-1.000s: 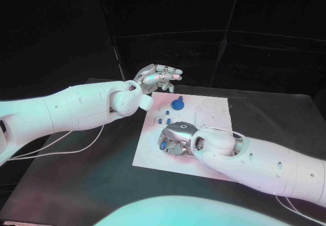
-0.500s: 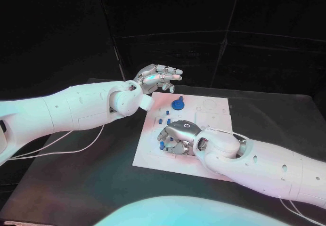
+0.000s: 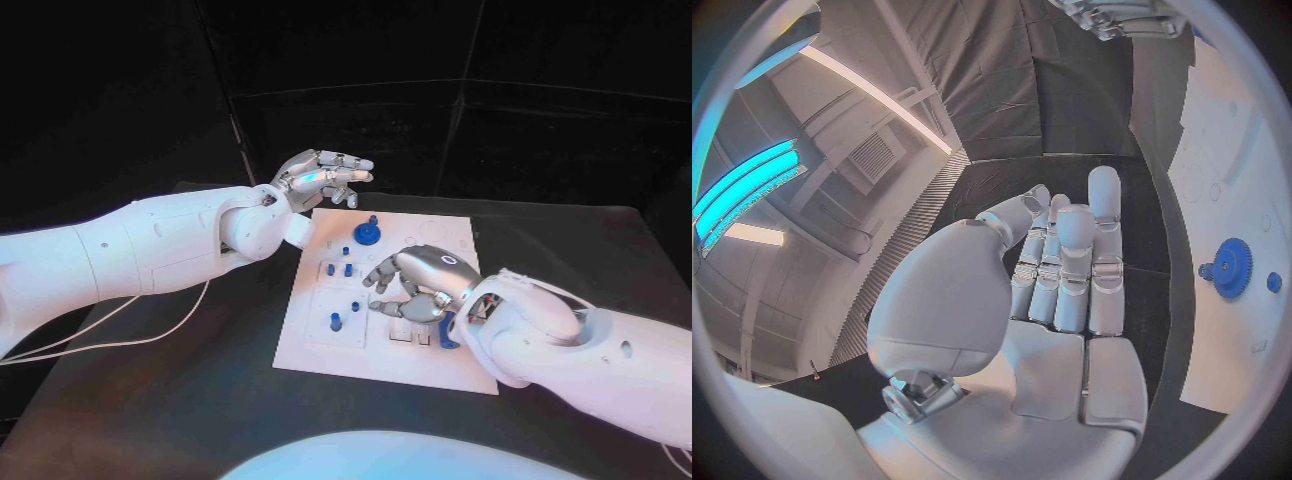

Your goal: Assemble the parts on the task board

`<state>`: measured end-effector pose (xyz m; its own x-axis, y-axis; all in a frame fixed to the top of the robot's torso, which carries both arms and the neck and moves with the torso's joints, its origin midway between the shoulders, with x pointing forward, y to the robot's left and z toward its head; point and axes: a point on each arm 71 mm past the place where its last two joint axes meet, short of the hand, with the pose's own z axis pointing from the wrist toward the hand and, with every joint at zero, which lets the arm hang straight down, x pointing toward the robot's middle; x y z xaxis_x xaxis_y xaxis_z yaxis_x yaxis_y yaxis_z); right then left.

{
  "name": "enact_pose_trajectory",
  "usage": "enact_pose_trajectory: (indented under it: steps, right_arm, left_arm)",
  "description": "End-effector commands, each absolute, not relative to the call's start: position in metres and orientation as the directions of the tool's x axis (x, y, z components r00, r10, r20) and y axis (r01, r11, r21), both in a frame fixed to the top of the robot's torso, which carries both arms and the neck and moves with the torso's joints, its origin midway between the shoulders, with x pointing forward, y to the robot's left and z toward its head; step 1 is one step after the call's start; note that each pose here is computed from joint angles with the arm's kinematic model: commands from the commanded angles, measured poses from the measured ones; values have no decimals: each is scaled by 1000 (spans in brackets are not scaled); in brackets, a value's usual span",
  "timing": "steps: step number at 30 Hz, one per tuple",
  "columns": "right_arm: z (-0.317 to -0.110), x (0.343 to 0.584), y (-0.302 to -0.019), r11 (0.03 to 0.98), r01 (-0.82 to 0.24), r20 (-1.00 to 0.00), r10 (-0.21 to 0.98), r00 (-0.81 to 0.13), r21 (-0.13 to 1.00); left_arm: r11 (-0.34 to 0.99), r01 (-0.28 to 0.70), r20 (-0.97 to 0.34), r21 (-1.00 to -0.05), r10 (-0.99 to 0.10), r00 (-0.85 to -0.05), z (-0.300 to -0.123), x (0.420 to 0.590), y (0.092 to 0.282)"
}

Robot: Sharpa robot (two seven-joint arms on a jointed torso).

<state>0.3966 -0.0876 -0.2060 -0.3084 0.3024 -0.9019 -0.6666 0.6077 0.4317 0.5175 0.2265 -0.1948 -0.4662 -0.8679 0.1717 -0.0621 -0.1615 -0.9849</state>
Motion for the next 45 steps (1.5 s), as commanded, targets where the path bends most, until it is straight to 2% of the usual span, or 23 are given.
enact_pose_trajectory:
  steps: [1,9,14,19,28,45]
  right_arm:
    - [-200,401,-112,636,-499,-808,464,-362,589]
    - [-202,401,-171,733,-272,-766,500,-404,623]
    - [-205,399,-197,793,-201,-787,470,-400,576]
    - [-214,397,-211,865,-105,-821,419,-388,491]
    - [-237,389,-207,897,-9,-813,396,-427,441]
    - [-258,389,-184,907,-20,-793,358,-492,421]
  left_arm:
    - [-166,-60,174,-984,-863,-475,-193,517,227]
    - [-157,-43,158,-987,-865,-477,-193,517,228]
    - [-157,-36,155,-987,-864,-479,-193,516,228]
    - [-155,-37,153,-987,-863,-481,-194,515,228]
    - [-156,-39,155,-987,-860,-486,-195,514,228]
    - [-151,-46,154,-987,-861,-485,-196,514,231]
